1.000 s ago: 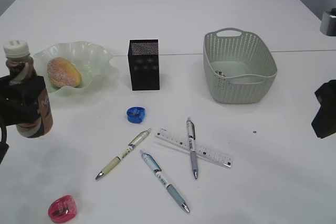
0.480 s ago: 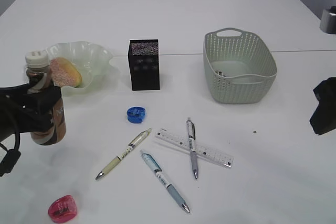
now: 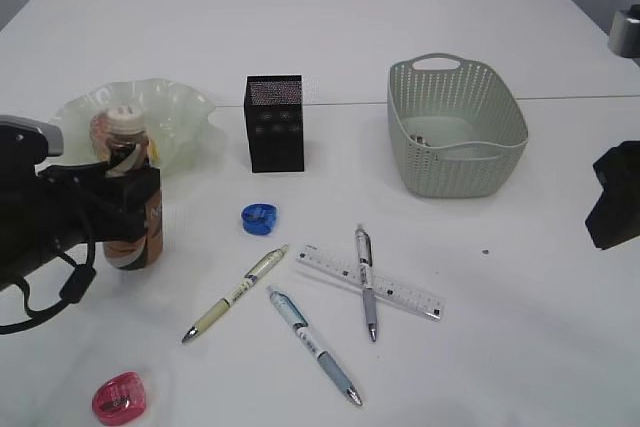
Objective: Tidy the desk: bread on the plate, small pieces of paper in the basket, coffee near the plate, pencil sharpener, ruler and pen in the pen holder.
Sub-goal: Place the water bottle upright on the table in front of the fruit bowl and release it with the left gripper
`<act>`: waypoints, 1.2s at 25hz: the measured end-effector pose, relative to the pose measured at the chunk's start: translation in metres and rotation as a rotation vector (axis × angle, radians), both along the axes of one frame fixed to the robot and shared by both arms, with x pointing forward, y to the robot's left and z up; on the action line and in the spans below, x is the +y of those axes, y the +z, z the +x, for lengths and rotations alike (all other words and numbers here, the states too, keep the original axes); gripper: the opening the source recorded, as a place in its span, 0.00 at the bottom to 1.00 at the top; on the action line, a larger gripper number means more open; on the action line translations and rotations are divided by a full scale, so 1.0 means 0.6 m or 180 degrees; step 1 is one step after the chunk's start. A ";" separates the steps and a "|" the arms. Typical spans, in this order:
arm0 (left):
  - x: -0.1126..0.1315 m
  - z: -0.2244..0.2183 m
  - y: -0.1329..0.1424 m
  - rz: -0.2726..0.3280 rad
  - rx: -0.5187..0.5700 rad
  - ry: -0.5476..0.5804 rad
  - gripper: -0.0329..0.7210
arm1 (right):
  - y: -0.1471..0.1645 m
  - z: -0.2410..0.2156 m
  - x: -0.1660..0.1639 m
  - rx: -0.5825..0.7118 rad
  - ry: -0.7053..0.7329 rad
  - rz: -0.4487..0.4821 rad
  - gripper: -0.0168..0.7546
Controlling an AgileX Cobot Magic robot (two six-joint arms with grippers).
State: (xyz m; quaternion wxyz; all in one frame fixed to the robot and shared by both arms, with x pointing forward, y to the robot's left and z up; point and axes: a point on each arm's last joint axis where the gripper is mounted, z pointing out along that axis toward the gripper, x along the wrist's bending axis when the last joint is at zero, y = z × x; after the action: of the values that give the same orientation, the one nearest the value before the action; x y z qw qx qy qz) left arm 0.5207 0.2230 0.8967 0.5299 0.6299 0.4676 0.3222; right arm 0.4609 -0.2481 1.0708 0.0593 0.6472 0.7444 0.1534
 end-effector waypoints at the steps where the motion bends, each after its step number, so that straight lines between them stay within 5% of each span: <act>1: -0.001 0.005 -0.008 0.0003 0.0037 0.0001 0.50 | 0.000 0.000 0.000 -0.0005 0.0000 0.0001 0.55; 18: -0.011 0.036 -0.068 -0.0191 -0.0172 -0.0025 0.51 | 0.000 0.001 0.000 -0.0019 -0.0002 0.0003 0.55; 30: -0.010 0.034 -0.073 -0.0110 0.0002 -0.0029 0.73 | 0.001 0.002 0.000 -0.0045 -0.0005 0.0008 0.55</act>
State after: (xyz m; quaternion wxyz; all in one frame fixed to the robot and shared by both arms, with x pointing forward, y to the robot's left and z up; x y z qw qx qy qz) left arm 0.5410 0.2169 0.8529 0.5420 0.6229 0.4703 0.3114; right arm 0.4621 -0.2479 1.0712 0.0639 0.6467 0.7433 0.1588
